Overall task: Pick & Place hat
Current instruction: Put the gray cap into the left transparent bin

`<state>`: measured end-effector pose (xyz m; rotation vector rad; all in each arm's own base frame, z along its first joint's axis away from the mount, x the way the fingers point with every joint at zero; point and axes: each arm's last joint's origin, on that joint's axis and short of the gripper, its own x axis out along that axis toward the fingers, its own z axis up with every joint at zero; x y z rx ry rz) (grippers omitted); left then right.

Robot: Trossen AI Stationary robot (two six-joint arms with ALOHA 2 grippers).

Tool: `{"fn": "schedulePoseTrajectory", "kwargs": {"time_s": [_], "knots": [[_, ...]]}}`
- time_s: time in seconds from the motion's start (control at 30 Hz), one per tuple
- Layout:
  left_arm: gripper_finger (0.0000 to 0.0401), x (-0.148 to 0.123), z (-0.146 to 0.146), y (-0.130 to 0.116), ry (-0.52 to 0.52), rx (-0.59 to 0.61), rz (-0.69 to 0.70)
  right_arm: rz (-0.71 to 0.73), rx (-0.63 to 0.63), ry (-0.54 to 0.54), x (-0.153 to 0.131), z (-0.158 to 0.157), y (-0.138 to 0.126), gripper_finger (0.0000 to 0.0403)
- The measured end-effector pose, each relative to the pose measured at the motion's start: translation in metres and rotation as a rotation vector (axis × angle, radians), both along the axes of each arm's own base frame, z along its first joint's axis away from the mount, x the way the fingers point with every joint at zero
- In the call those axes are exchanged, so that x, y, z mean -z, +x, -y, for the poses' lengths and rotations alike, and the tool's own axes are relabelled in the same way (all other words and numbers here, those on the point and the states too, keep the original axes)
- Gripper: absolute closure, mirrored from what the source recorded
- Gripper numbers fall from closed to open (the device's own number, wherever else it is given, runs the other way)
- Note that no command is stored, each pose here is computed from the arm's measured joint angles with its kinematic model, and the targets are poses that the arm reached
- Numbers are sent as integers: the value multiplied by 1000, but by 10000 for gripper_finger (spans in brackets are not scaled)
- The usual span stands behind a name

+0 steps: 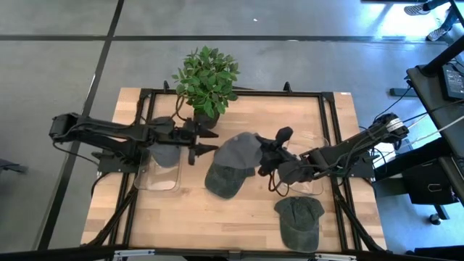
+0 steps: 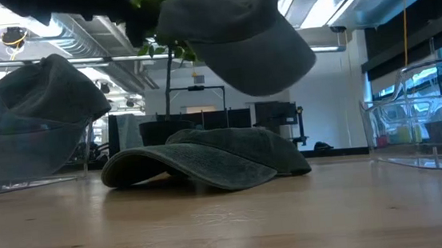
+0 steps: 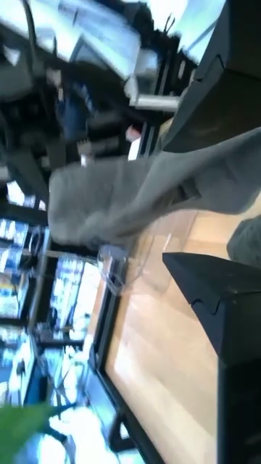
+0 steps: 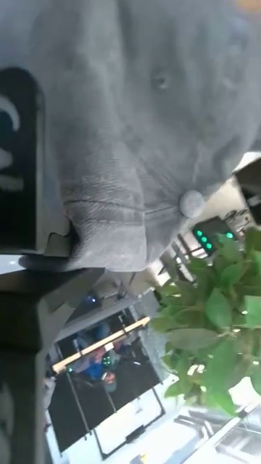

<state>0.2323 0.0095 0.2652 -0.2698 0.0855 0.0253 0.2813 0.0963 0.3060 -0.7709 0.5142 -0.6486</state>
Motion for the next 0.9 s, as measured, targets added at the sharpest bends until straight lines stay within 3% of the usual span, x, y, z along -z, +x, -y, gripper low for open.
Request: {"fn": "schedulePoseTrajectory", "kwargs": {"time_s": [0.1,0.4,0.67,0.9], "knots": [[169,6,0,7,-49,-11,-6,9,-34,3,-1,-2,4,391],[174,4,4,19,-126,119,103,29,-115,9,-6,-5,9,391],[175,5,0,20,-129,103,109,68,-234,51,-11,-8,13,391],[176,4,2,20,-129,114,116,82,-234,82,-11,6,19,391]]}}
